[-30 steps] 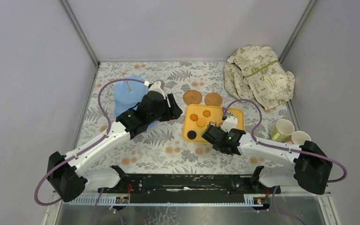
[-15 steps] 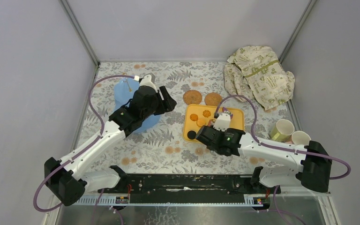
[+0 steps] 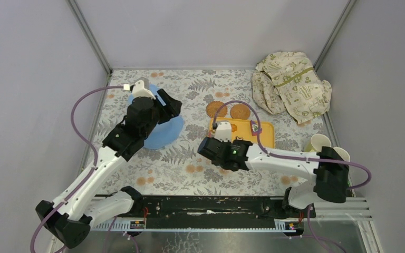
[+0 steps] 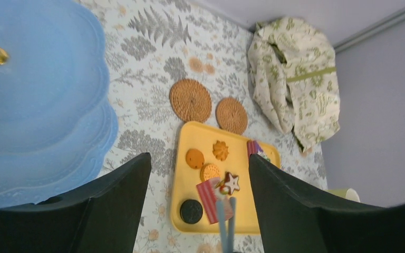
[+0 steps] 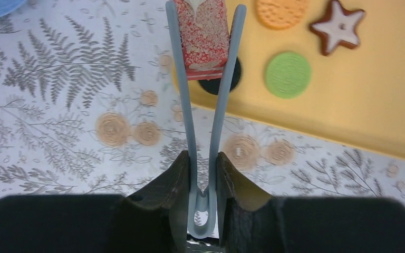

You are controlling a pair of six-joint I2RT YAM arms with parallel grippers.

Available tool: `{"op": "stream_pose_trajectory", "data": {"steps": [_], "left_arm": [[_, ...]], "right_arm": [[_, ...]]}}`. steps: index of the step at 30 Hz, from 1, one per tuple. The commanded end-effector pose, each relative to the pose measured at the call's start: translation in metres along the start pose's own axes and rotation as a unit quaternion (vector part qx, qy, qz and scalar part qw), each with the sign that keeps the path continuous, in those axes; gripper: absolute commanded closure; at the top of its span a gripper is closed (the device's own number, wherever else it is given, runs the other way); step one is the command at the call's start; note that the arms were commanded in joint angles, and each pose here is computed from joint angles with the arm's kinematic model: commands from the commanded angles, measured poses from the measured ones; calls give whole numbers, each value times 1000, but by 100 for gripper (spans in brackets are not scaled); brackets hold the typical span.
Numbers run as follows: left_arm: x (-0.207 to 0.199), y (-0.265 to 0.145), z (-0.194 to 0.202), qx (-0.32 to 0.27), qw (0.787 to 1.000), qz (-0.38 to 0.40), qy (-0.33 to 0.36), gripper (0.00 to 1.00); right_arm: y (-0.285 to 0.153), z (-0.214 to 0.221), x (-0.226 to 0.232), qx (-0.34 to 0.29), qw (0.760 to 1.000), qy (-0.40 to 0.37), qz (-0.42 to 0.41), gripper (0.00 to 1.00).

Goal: Serve the afternoon tea
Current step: Pick up the desert from the tray, then place the desert on the desert table.

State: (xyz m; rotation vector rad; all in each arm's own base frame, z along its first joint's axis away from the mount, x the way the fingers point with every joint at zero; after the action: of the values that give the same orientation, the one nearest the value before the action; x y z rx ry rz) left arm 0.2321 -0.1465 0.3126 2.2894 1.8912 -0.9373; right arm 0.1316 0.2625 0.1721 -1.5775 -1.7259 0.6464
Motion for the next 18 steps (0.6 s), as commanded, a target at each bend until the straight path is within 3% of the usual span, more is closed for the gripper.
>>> {"op": "stream_pose_trajectory", "data": {"steps": [1,18], "left_arm": [[3,-15,-27,-74,997,-16,-27,24],[19,-31,-44,-112,992,-56,-29,17]], "right_arm": [[-3,-14,44,-16,998,-21,-64,94],[31,-3,136,23,986,-70,-151,95]]}}
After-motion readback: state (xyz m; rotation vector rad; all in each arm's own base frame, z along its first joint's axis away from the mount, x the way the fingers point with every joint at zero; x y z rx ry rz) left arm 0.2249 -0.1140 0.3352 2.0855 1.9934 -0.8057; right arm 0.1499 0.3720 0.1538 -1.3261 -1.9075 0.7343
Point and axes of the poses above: each gripper's point midway between its finger pads, its own y axis out along the fingers, its own x axis along the line the jaws close on, z = x × y, the point moved 8 cm from there along -y, back along the fingers, and after that the axes turned 7 degrees about y, right-handed, at the moved point
